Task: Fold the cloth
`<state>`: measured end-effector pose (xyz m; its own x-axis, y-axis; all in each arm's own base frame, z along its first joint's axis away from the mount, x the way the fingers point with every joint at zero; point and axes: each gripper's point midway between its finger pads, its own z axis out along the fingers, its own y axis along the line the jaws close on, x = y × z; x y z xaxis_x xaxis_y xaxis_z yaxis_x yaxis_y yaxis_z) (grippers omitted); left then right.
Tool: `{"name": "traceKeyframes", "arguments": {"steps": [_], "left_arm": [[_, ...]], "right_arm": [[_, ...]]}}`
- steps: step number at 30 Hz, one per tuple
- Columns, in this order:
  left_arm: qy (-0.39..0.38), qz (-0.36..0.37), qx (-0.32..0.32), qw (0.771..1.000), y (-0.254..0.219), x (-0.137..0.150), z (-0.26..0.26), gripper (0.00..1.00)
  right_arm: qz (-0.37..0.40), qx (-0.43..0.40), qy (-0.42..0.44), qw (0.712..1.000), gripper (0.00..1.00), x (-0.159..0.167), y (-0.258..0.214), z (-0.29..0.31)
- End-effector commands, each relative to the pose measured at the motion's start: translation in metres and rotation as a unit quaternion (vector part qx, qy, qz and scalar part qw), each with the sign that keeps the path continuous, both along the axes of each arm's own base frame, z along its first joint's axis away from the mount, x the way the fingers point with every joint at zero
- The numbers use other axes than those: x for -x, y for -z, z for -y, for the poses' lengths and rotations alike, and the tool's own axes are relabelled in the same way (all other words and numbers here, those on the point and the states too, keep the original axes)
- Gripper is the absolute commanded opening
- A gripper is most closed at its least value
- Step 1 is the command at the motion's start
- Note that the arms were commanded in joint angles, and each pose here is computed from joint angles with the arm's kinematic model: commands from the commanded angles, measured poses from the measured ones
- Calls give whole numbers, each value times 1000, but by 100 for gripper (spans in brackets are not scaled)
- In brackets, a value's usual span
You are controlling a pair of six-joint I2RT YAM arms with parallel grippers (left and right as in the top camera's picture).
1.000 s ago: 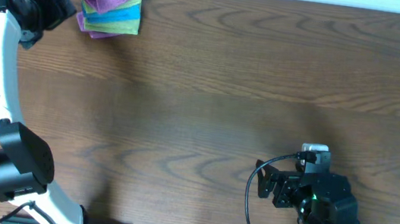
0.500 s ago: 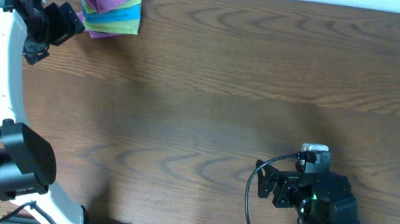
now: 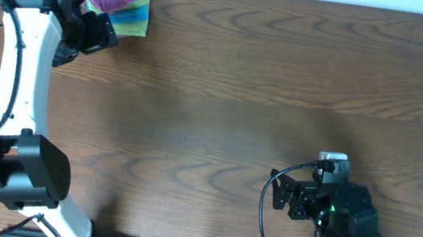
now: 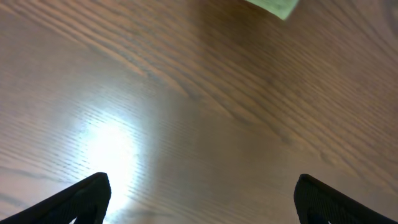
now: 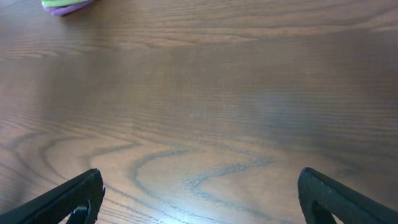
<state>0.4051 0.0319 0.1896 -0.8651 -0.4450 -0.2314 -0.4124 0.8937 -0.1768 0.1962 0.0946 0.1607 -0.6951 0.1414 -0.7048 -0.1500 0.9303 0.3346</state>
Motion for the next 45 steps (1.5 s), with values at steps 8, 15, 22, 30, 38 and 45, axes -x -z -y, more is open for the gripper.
{"name": "traceKeyframes", "arguments": {"steps": [8,15,22,30,38,45], "left_arm": [[26,84,-26,996,-3,32,13,95],[24,157,-34,987,0,75,17,96],[20,198,-45,979,10,118,17,96],[27,239,-54,969,35,163,21,95],[33,281,-59,957,63,193,25,95],[75,312,-81,944,76,202,28,95]], "right_arm": [[-1,0,15,1000,99,-1,2,5],[-1,0,15,1000,99,-1,2,5],[-1,0,15,1000,99,-1,2,5],[-1,0,15,1000,99,-1,2,4],[-1,0,15,1000,99,-1,2,5],[-1,0,15,1000,99,-1,2,5]]}}
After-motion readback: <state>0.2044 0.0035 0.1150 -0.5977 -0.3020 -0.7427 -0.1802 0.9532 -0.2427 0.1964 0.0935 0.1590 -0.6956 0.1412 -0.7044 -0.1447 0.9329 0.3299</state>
